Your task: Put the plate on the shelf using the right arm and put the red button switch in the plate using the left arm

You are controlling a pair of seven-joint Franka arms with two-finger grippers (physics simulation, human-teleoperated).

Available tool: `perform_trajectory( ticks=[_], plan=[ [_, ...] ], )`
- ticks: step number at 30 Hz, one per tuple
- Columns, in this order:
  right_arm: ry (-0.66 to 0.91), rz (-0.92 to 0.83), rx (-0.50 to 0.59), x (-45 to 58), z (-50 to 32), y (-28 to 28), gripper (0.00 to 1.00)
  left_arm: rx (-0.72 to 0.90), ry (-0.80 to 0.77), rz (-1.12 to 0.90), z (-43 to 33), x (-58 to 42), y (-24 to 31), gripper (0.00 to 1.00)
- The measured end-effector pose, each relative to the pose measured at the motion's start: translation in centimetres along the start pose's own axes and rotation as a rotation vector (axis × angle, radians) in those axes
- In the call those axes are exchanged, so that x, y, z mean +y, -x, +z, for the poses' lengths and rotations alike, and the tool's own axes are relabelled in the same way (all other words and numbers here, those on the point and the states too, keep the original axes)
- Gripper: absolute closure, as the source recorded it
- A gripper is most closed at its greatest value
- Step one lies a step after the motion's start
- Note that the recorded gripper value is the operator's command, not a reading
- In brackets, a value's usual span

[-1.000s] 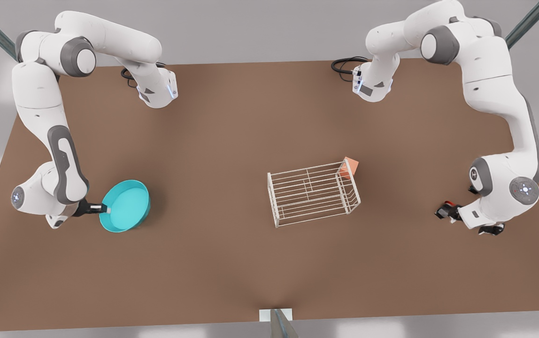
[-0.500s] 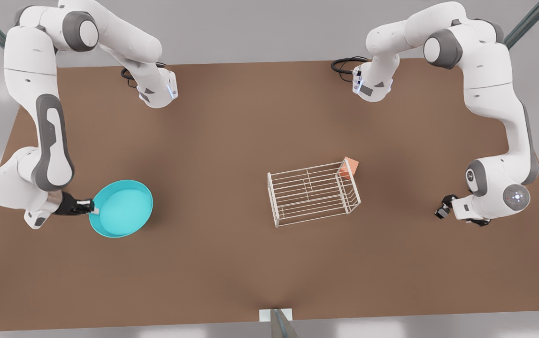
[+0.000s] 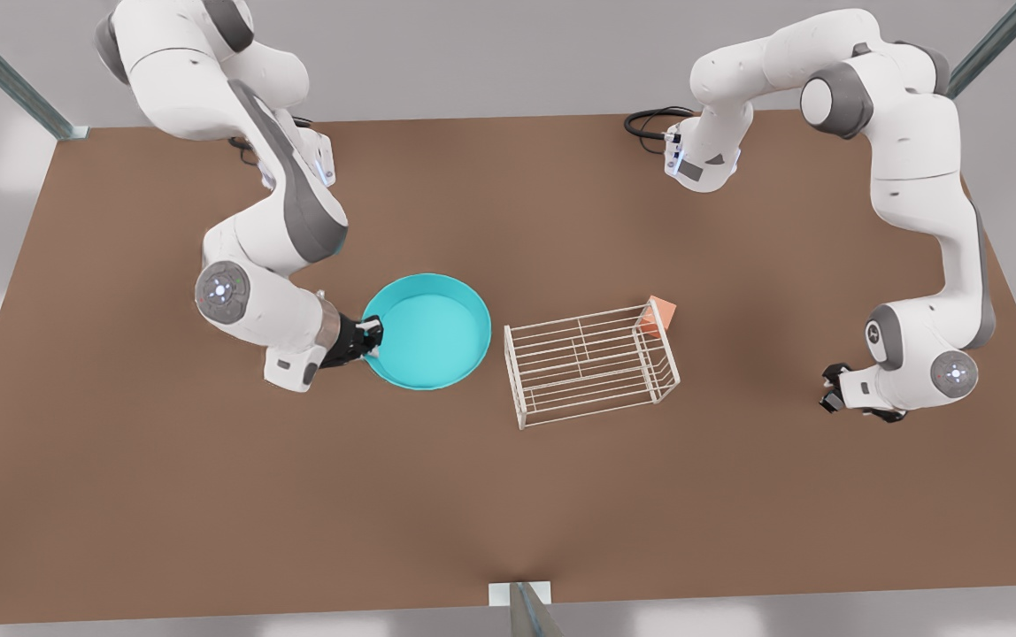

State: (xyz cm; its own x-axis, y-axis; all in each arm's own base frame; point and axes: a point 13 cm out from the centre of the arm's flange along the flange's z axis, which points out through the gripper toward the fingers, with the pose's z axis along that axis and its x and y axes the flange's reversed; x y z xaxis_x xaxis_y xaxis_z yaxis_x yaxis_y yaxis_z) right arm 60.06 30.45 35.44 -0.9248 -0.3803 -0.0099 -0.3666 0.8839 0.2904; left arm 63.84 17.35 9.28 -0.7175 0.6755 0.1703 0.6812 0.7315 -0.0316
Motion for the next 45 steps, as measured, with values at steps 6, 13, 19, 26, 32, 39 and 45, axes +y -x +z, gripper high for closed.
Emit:
perform_trajectory(
  ticks=[6,13,19,26,32,39,45],
  plan=[
    [-0.012,0.117,-0.049,10.2,4.3,5.7,0.77,-0.01,0.006,0.009,1.4,0.0,-0.3,0.0],
    [-0.026,0.279,-0.128,20.7,10.1,6.3,0.76,-0.023,0.018,0.022,2.3,0.0,0.1,0.0],
    [-0.021,0.457,-0.204,22.4,12.9,7.5,0.72,-0.037,0.031,0.027,3.3,0.3,0.6,0.0],
    [0.028,0.655,-0.285,22.4,8.8,8.8,0.0,-0.05,0.044,0.024,4.2,0.9,0.5,0.0],
    [0.154,0.859,-0.38,16.4,-14.9,5.6,0.0,-0.057,0.051,0.021,4.8,1.4,0.3,0.0],
    [-0.048,1.021,-0.195,-7.8,-12.1,3.6,0.0,-0.061,0.066,0.033,5.0,1.6,0.5,0.36],
    [-0.21,0.861,-0.067,-15.4,-6.3,2.0,0.0,-0.056,0.075,0.044,4.9,1.8,0.4,0.43]
  ],
)
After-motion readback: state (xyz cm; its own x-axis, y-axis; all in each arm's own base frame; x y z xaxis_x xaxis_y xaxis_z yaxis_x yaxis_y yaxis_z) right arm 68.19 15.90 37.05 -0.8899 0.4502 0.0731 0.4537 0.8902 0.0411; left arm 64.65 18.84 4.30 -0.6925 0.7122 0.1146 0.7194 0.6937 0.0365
